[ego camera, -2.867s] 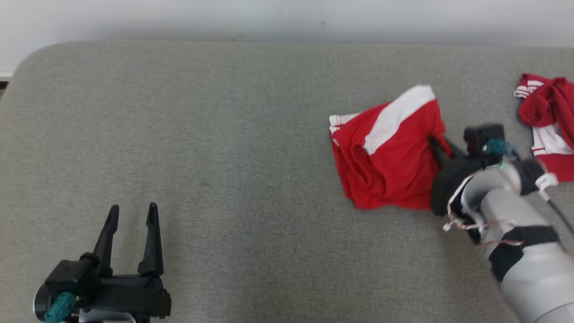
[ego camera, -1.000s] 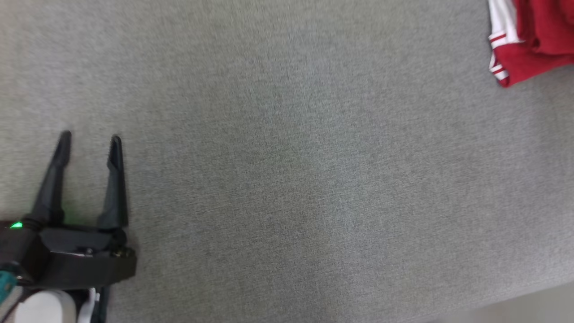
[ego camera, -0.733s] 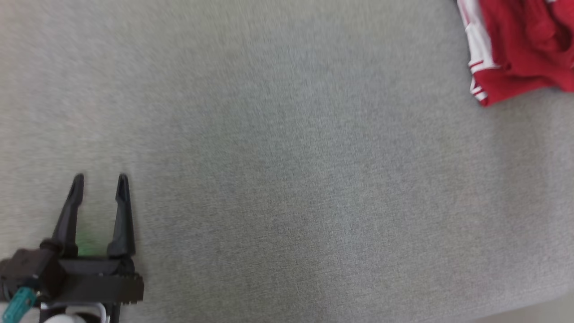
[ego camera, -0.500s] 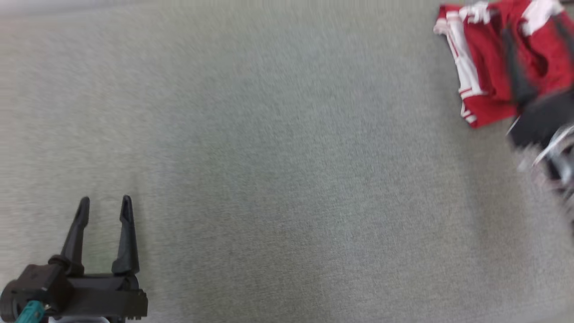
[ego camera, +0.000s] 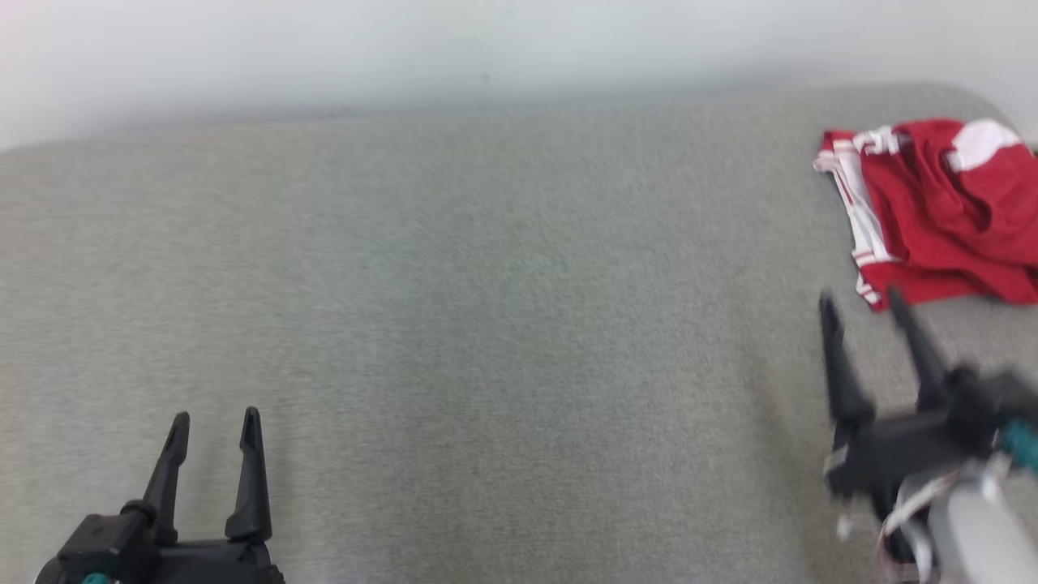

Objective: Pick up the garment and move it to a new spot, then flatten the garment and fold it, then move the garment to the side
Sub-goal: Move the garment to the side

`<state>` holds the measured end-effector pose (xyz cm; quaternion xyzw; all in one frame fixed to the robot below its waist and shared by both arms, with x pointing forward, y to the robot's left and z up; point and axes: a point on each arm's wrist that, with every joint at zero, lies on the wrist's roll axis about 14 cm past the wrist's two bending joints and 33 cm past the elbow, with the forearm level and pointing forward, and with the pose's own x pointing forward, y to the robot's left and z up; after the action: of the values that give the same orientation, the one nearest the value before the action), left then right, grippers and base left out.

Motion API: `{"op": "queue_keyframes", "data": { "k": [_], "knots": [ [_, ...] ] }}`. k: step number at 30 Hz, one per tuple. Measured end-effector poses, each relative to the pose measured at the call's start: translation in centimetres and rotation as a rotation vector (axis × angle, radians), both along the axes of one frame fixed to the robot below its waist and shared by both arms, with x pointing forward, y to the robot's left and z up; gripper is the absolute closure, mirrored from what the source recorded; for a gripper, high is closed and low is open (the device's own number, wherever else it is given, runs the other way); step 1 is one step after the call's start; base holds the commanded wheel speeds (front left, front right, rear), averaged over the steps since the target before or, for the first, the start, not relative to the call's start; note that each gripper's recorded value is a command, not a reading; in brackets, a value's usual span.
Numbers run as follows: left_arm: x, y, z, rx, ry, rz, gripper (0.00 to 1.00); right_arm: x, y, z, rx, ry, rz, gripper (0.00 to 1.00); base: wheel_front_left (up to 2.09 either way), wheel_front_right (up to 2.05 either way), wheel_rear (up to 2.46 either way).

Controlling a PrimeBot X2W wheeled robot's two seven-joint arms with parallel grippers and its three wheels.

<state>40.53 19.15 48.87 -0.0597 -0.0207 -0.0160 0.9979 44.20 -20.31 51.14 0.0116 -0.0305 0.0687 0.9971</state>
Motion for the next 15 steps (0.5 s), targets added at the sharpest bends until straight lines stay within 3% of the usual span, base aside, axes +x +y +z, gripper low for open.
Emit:
{"op": "queue_keyframes", "data": {
  "k": [15],
  "knots": [
    [-4.6, 2.7, 1.9, 0.012, -0.043, 0.08, 0.0, -7.5, 3.9, -0.5, 0.106, 0.006, 0.013, 0.0, 0.0, 0.0, 0.0]
  ]
}}
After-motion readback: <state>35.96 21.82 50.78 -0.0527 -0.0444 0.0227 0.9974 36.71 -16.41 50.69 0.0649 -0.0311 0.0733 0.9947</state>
